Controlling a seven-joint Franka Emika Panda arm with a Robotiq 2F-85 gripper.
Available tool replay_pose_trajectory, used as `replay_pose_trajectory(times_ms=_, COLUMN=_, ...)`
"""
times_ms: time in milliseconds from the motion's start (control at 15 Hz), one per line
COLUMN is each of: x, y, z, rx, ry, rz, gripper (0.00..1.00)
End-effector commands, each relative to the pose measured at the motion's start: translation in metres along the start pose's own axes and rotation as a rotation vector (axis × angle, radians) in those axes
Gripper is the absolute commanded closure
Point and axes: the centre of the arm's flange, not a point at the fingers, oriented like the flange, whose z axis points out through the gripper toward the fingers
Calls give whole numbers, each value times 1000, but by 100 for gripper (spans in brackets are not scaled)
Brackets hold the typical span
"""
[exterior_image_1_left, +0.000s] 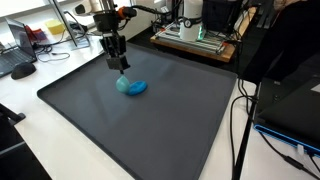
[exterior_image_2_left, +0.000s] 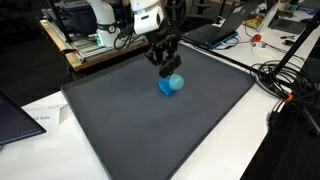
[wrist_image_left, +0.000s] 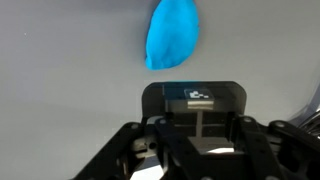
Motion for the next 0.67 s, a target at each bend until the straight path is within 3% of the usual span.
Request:
replay_pose_trajectory(times_ms=0, x=-1, y=0, z=-1, rx=-1, ry=1, rz=1, gripper=53)
replay_pose_trajectory(times_ms=200, x=-1, y=4, z=-2, rx=-3, ry=2, rz=7, gripper=53)
replay_pose_trajectory(times_ms=267, x=-1, y=4, z=-2, rx=-4, ry=2, rz=7, gripper=78)
replay_pose_trajectory(times_ms=600, x=-8, y=-7, z=-11, rx=-94, ry=24, rz=-8, gripper=78)
